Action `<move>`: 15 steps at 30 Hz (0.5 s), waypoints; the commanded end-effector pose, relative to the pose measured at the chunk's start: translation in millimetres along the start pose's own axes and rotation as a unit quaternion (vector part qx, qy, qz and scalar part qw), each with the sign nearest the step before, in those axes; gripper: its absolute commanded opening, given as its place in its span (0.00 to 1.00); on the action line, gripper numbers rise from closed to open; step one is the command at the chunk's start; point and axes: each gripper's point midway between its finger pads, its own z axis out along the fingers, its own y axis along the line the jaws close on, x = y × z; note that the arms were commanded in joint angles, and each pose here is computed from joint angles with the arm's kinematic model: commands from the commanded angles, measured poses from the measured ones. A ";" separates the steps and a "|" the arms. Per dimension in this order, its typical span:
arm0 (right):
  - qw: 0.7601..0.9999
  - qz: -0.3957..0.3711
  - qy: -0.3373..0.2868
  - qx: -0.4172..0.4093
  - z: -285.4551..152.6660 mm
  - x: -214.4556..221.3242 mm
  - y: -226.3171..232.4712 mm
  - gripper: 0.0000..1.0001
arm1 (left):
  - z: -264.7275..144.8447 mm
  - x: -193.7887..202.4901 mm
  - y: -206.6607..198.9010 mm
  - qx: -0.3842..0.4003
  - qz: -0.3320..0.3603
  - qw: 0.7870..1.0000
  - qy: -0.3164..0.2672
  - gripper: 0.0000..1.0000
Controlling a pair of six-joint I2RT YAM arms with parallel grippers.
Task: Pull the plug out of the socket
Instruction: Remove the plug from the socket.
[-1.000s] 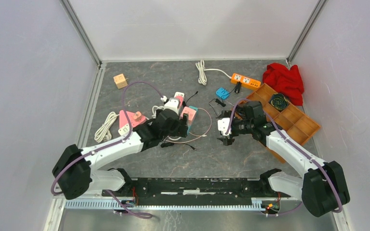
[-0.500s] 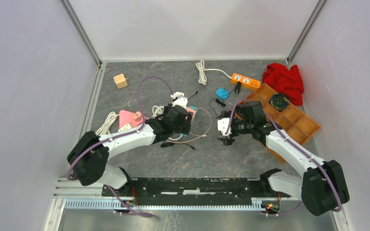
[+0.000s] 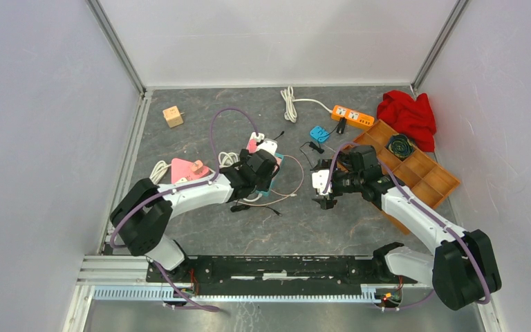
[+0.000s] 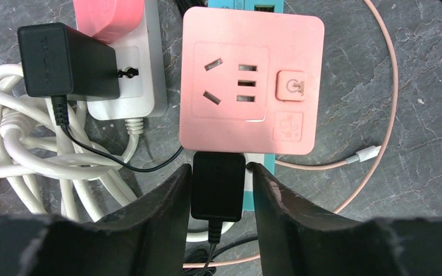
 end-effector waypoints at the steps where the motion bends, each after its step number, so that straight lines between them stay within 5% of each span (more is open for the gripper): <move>1: 1.000 -0.020 -0.004 0.009 -2.8 -5.6 -10.4 0.98 | 3.6 -22.6 -5.0 -0.003 0.012 1.000 -0.027 0.47; 6: 1.000 -0.020 -0.004 0.008 -2.7 -5.5 -10.2 0.98 | 5.9 -21.6 -5.6 -0.005 0.013 1.000 -0.023 0.42; 15: 1.000 -0.014 -0.009 -0.001 -0.4 -5.3 -7.0 0.98 | 2.0 -22.8 -6.0 0.001 0.013 1.000 -0.025 0.04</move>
